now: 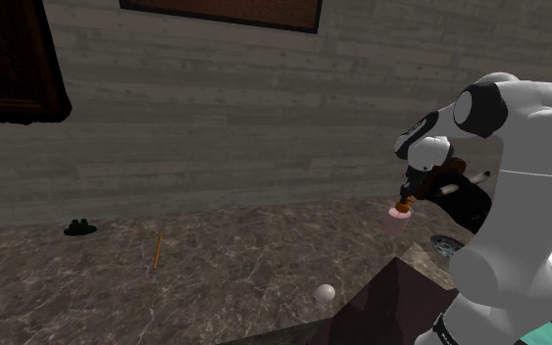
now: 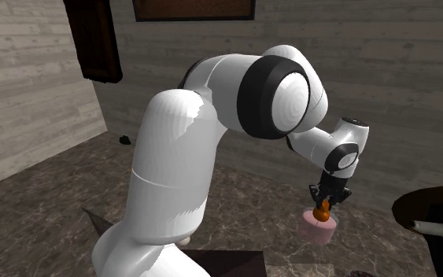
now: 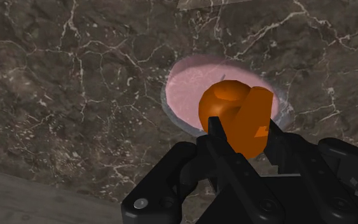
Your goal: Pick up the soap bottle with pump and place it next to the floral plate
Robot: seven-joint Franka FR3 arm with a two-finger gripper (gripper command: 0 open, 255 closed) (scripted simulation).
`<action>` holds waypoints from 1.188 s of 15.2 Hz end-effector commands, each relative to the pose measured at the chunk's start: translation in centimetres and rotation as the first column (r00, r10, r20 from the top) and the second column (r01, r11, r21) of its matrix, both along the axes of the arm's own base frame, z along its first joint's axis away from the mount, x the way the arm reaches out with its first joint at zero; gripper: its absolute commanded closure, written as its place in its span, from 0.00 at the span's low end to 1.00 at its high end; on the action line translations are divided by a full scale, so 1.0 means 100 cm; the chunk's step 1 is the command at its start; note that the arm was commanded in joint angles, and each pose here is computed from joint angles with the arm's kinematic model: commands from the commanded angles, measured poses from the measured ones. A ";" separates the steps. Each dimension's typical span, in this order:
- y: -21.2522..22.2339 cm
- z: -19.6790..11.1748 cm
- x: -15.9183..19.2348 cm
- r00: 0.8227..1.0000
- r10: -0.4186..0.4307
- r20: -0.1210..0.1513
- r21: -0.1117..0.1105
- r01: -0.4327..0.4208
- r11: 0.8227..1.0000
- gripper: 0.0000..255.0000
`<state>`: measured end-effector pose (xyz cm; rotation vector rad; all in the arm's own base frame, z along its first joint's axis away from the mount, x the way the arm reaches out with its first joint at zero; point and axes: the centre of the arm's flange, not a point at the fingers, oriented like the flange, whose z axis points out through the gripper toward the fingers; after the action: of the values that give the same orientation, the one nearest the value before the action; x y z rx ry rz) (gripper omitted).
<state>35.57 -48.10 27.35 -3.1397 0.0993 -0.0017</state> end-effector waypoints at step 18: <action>0.000 0.050 0.000 1.000 0.000 0.000 0.000 0.000 1.000 0.00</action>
<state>35.57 -48.11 32.37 -3.1400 0.0993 -0.0023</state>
